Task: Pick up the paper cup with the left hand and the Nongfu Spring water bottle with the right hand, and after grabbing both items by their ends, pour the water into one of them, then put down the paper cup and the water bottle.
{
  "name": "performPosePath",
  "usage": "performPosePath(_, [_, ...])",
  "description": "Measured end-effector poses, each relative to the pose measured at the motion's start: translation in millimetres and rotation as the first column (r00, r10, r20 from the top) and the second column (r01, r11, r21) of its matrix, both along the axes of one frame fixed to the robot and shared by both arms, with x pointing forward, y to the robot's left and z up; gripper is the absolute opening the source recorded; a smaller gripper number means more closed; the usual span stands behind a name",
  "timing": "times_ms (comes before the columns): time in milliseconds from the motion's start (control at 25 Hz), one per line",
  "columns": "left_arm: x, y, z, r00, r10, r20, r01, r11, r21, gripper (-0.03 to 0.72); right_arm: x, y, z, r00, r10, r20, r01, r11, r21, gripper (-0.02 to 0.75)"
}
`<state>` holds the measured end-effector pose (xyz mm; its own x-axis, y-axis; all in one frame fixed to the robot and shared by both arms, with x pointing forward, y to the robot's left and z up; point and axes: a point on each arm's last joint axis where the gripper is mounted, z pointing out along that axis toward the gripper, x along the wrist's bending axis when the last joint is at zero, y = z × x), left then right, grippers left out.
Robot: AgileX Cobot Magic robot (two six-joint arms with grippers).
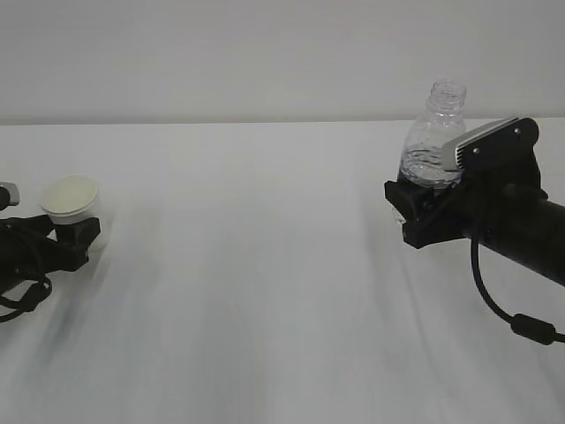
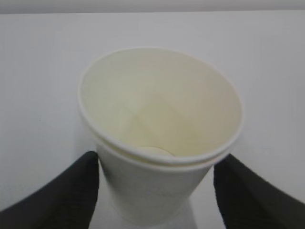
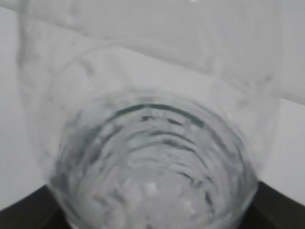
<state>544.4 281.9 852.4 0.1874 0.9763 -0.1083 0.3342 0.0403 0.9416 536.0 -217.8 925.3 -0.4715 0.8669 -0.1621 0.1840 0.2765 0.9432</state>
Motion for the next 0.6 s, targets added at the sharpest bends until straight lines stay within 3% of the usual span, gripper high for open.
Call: performPosePath(600, [22, 1, -2, 0.999, 0.017, -0.046, -0.017, 1.000, -0.005, 0.587, -1, 0, 8, 1.000, 0.001, 0.026, -0.001, 1.000, 0.004, 0.502])
